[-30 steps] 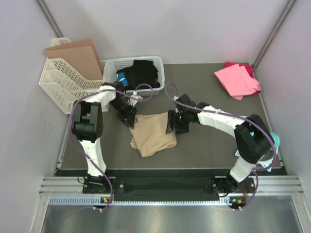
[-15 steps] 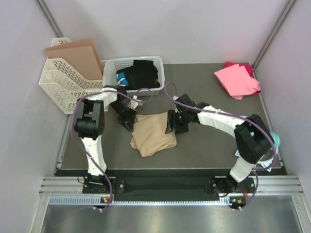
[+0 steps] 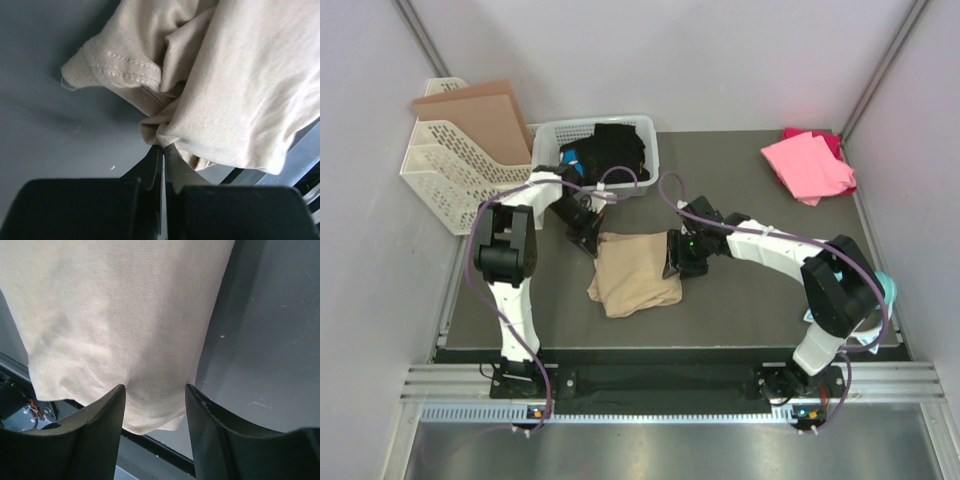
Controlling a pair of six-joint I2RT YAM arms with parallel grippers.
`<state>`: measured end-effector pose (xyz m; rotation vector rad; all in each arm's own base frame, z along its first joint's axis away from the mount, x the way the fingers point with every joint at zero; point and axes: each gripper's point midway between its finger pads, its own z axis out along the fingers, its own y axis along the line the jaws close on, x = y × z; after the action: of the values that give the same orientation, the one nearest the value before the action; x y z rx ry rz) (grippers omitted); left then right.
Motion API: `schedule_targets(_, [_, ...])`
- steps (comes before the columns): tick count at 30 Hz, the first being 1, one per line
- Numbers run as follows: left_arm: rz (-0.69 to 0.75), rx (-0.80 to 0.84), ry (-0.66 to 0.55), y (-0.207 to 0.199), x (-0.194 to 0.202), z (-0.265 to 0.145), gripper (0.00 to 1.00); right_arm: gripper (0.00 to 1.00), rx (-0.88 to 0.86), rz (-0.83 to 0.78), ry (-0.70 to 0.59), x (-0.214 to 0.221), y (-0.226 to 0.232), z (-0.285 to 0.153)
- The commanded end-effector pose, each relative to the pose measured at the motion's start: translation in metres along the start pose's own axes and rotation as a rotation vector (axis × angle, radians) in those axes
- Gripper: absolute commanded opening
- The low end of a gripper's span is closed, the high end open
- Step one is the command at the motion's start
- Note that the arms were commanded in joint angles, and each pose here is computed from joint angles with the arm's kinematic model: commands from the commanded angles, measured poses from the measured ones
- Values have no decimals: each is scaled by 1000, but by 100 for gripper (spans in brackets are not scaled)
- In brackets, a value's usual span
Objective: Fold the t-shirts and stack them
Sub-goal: Smooth out wrinkles on the folded tshirt
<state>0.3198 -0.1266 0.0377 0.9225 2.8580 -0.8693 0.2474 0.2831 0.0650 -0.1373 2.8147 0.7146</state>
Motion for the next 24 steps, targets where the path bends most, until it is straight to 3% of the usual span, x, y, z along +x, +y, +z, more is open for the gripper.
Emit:
schedule_targets(1, [75, -25, -128, -22, -35, -43, 0, 51, -40, -23, -60, -13, 7, -9])
schedule_targets(8, [145, -100, -192, -38, -44, -83, 0, 51, -39, -26, -56, -12, 7, -7])
schedule_targets(13, [175, -162, -190, -29, -46, -90, 0, 51, -38, -23, -54, -12, 6, -6])
schedule_targets(24, [127, -227, -137, 28, -70, -52, 0, 55, -33, -33, -55, -12, 7, -13])
